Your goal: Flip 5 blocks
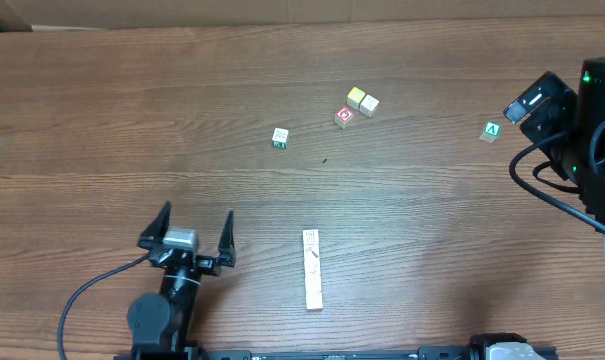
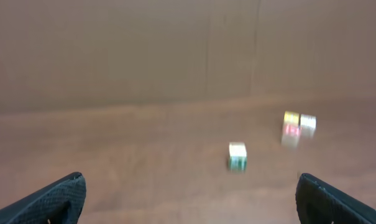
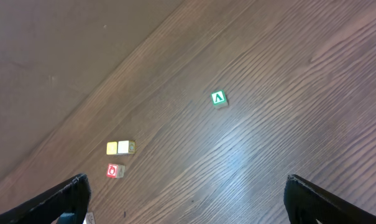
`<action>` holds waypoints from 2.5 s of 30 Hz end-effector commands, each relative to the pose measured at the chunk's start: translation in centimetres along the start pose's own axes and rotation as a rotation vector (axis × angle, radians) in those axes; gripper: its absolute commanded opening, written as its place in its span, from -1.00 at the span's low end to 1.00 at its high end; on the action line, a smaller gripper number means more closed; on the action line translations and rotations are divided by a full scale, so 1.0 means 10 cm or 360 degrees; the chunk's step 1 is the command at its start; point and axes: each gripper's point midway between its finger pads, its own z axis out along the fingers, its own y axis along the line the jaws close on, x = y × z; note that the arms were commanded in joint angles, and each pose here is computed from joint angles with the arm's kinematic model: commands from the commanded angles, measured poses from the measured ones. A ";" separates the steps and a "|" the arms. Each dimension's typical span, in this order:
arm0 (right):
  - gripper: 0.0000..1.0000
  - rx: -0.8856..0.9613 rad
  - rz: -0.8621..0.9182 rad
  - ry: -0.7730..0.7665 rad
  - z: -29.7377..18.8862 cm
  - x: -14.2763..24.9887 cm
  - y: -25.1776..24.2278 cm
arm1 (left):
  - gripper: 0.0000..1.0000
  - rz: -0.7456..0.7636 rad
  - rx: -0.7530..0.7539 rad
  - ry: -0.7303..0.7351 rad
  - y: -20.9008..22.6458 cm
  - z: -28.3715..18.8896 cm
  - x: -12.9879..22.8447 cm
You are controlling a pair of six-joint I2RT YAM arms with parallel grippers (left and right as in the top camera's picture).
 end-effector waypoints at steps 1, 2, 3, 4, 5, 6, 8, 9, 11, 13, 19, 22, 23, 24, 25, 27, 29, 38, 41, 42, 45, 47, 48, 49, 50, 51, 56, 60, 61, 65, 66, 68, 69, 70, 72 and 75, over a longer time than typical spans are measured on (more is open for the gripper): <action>1.00 0.0005 0.0003 -0.0035 -0.03 -0.06 -0.01 | 0.99 0.0113 0.0019 0.0044 -0.02 -0.01 0.08; 1.00 0.0005 0.0003 -0.0035 -0.03 -0.06 -0.01 | 0.99 0.0134 0.0019 0.0046 -0.02 -0.01 0.08; 1.00 0.0005 0.0003 -0.0035 -0.03 -0.06 -0.01 | 0.99 0.0142 0.0018 0.0045 -0.01 -0.01 0.08; 1.00 0.0005 0.0003 -0.0035 -0.03 -0.06 0.00 | 0.99 0.0145 0.0019 0.0046 -0.02 -0.01 0.08; 1.00 0.0005 0.0003 -0.0035 -0.03 -0.06 -0.01 | 0.99 0.0143 0.0019 0.0046 -0.02 -0.01 0.08; 1.00 0.0005 0.0003 -0.0035 -0.03 -0.06 -0.01 | 1.00 0.0138 0.0019 0.0044 -0.02 -0.01 0.08; 1.00 0.0005 0.0003 -0.0035 -0.03 -0.06 -0.01 | 0.99 0.0139 0.0019 0.0042 -0.02 -0.01 0.08; 1.00 0.0005 0.0003 -0.0035 -0.03 -0.06 -0.01 | 1.00 0.0139 0.0019 0.0043 -0.01 -0.01 0.08; 1.00 0.0005 0.0003 -0.0035 -0.03 -0.06 -0.01 | 1.00 0.0139 0.0019 0.0043 -0.01 -0.01 0.08; 1.00 0.0005 0.0003 -0.0035 -0.03 -0.06 -0.01 | 1.00 0.0139 0.0019 0.0043 -0.01 -0.01 0.08; 1.00 0.0005 0.0003 -0.0035 -0.03 -0.06 -0.01 | 0.99 0.0139 0.0019 0.0043 -0.01 -0.01 0.08; 1.00 0.0005 0.0003 -0.0035 -0.03 -0.06 -0.01 | 0.99 0.0139 0.0019 0.0043 -0.01 -0.01 0.08; 1.00 0.0005 0.0003 -0.0035 -0.03 -0.06 -0.01 | 0.99 0.0139 0.0019 0.0043 -0.01 -0.01 0.08; 1.00 0.0005 0.0003 -0.0035 -0.03 -0.06 -0.01 | 1.00 0.0139 0.0019 0.0043 -0.01 -0.01 0.08; 1.00 0.0005 0.0003 -0.0035 -0.03 -0.06 -0.01 | 0.99 0.0139 0.0019 0.0043 -0.01 -0.01 0.08; 1.00 0.0005 0.0003 -0.0035 -0.03 -0.06 -0.01 | 0.99 0.0139 0.0019 0.0044 -0.01 -0.01 0.08; 1.00 0.0005 0.0003 -0.0035 -0.03 -0.06 -0.01 | 0.99 0.0139 0.0019 0.0044 -0.01 -0.01 0.08; 1.00 0.0006 0.0002 -0.0036 -0.03 -0.06 -0.01 | 0.99 0.0139 0.0019 0.0044 -0.01 -0.01 0.08; 1.00 0.0015 0.0001 -0.0032 -0.01 -0.06 -0.01 | 0.99 0.0139 0.0019 0.0044 -0.01 -0.01 0.08; 1.00 0.0013 0.0001 -0.0031 -0.01 -0.06 -0.01 | 0.99 0.0139 0.0019 0.0044 -0.01 -0.01 0.08; 1.00 -0.0014 0.0005 -0.0052 -0.09 -0.06 -0.01 | 1.00 0.0139 0.0019 0.0044 -0.01 -0.01 0.08; 1.00 -0.0046 0.0021 -0.0114 -0.19 -0.12 -0.02 | 0.99 0.0139 0.0019 0.0044 -0.01 -0.01 0.08; 1.00 -0.0056 0.0033 -0.0159 -0.26 -0.16 -0.04 | 0.99 0.0139 0.0019 0.0044 -0.01 -0.01 0.08; 1.00 -0.0075 0.0042 -0.0187 -0.32 -0.18 -0.05 | 1.00 0.0139 0.0019 0.0044 -0.01 -0.01 0.08; 1.00 -0.0106 0.0053 -0.0217 -0.41 -0.19 -0.06 | 0.99 0.0139 0.0019 0.0044 -0.01 -0.01 0.08; 1.00 -0.0140 0.0066 -0.0254 -0.48 -0.20 -0.07 | 1.00 0.0139 0.0019 0.0044 -0.01 -0.01 0.08; 1.00 -0.0247 0.0102 -0.0353 -0.65 -0.07 -0.23 | 0.99 0.0139 0.0019 0.0044 -0.01 -0.01 0.08; 1.00 -0.0366 0.0103 -0.0395 -0.55 0.23 -0.36 | 0.99 0.0139 0.0019 0.0044 -0.01 -0.01 0.08; 1.00 -0.0415 0.0098 -0.0392 -0.48 0.34 -0.38 | 0.99 0.0139 0.0019 0.0044 -0.01 -0.01 0.08; 1.00 -0.0595 0.0080 -0.0379 -0.15 0.78 -0.45 | 1.00 0.0139 0.0019 0.0044 -0.01 -0.01 0.08; 1.00 -0.0640 0.0079 -0.0379 -0.05 0.89 -0.46 | 0.99 0.0139 0.0019 0.0044 -0.01 -0.01 0.08; 1.00 -0.0720 0.0076 -0.0402 0.13 1.06 -0.49 | 1.00 0.0139 0.0019 0.0044 -0.01 -0.01 0.08; 1.00 -0.0770 0.0055 -0.0424 0.21 1.13 -0.49 | 0.99 0.0139 0.0019 0.0044 -0.01 -0.01 0.08; 1.00 -0.0835 0.0008 -0.0454 0.28 1.20 -0.46 | 0.99 0.0139 0.0019 0.0044 -0.01 -0.01 0.08; 1.00 -0.0977 -0.0142 -0.0541 0.37 1.31 -0.38 | 1.00 0.0139 0.0019 0.0044 -0.01 -0.01 0.08; 1.00 -0.1132 -0.0354 -0.0680 0.44 1.45 -0.30 | 0.99 0.0139 0.0019 0.0044 -0.01 -0.01 0.08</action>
